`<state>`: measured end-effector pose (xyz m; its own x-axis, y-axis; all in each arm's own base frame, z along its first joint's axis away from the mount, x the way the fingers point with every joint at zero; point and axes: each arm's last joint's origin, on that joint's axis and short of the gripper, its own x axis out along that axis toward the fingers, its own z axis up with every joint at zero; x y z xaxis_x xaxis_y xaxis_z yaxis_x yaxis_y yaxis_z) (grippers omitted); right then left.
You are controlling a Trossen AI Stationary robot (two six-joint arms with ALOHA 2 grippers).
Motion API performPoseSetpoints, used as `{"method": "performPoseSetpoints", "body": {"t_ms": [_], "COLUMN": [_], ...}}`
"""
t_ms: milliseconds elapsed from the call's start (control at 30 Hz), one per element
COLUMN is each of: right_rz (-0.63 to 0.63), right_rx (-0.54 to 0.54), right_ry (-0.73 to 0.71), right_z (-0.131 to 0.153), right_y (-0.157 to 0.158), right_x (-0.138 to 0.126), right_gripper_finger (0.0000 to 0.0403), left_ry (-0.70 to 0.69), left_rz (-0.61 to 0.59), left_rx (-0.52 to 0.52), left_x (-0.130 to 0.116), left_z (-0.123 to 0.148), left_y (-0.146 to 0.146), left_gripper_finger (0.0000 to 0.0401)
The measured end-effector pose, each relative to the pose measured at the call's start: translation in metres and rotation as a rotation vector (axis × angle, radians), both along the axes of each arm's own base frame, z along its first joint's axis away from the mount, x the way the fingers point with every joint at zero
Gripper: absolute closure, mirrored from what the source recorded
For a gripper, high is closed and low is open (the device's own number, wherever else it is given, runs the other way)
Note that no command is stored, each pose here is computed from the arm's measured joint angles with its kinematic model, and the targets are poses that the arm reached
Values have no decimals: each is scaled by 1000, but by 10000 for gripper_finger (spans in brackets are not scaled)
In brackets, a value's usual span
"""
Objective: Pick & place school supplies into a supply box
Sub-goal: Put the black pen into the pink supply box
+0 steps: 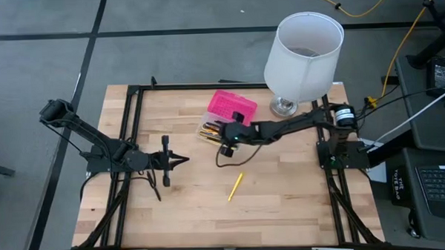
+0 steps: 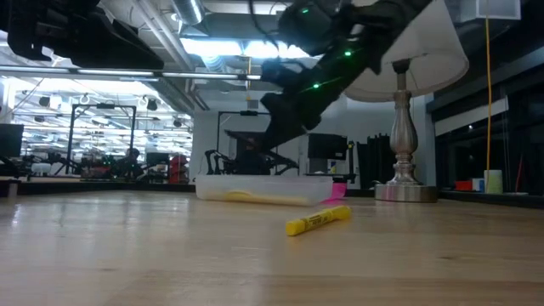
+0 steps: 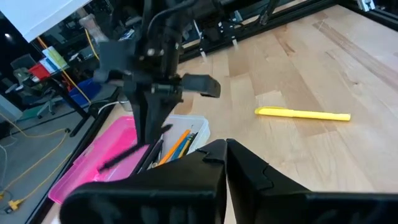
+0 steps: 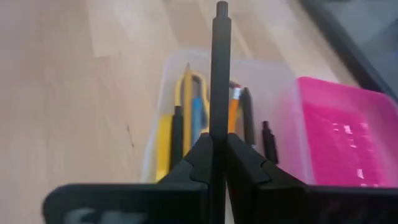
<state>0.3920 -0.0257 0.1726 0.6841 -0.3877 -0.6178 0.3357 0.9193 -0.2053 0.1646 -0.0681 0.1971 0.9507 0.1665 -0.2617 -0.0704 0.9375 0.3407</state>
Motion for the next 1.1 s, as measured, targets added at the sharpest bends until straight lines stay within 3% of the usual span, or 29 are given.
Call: {"method": "performPoseSetpoints", "body": {"t_ms": [267, 633, 867, 1100], "right_rz": [58, 29, -13, 20], "right_rx": [79, 128, 154, 127], "right_ry": [120, 162, 166, 184], "right_z": [-11, -12, -15, -15], "right_y": [-3, -13, -21, -20], "right_x": [23, 22, 19, 19], "right_gripper_finger": [377, 376, 328, 320], "left_ry": [6, 7, 7, -1], "left_rz": [-2, -2, -3, 10], "left_rx": [11, 11, 12, -35], "left_x": [0, 0, 0, 0], "left_z": [0, 0, -1, 0], "left_y": [0, 0, 0, 0], "left_gripper_finger": [399, 400, 396, 399]}}
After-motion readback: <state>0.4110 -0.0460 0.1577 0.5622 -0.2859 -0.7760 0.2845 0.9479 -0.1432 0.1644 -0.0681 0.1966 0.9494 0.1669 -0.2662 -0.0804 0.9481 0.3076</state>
